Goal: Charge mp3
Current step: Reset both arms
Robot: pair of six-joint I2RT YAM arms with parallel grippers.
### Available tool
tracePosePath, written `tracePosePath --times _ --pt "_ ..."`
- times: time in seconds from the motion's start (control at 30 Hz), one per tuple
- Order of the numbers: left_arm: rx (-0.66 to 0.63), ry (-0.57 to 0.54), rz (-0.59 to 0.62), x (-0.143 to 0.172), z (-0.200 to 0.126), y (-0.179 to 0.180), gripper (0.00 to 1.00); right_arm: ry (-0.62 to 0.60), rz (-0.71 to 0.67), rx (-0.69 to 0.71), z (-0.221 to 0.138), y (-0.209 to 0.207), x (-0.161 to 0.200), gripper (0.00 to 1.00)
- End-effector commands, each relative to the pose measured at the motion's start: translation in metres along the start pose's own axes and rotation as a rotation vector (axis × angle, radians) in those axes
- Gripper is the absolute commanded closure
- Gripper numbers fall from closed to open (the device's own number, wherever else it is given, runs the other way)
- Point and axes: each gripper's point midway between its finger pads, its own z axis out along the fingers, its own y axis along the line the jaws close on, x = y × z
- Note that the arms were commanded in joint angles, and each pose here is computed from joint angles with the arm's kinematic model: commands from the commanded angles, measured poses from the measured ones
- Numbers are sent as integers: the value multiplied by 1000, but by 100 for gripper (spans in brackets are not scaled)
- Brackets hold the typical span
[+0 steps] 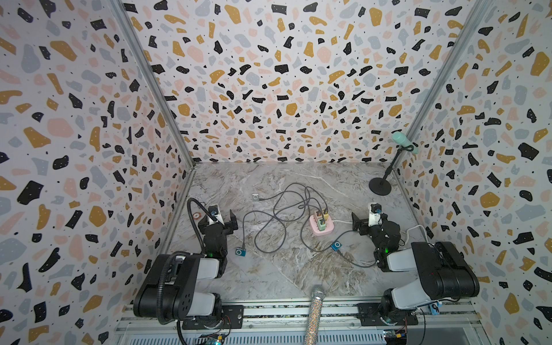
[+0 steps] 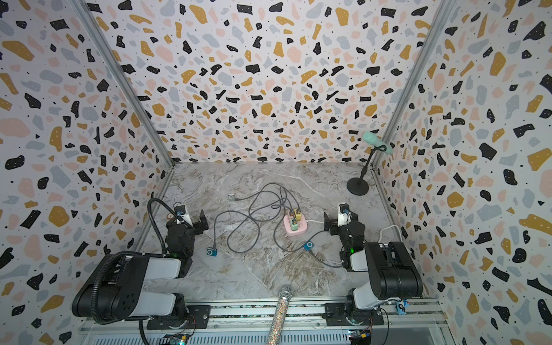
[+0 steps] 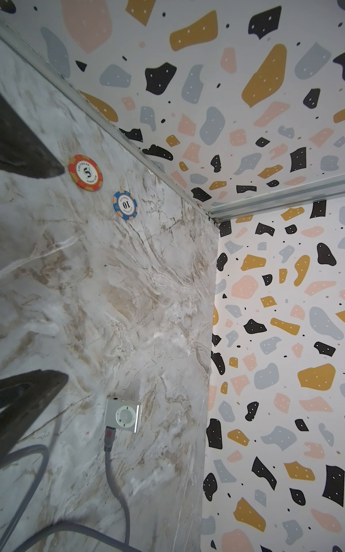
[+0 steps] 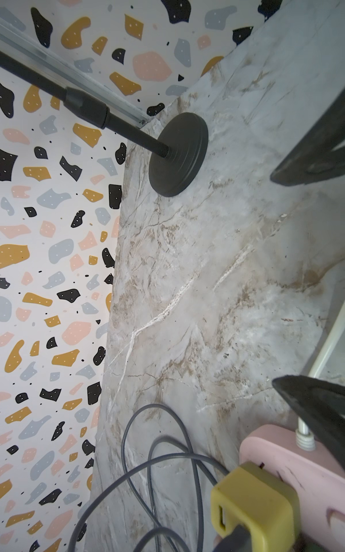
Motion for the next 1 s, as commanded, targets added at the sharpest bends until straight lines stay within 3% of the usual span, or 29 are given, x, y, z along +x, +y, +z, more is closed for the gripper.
tracePosePath --times 0.0,0.97 --pt "-11 -51 -2 -13 -2 2 1 -43 -10 8 1 -2 -13 1" --pt "10 -58 6 -12 -4 -1 1 -40 -10 8 1 -2 -12 1"
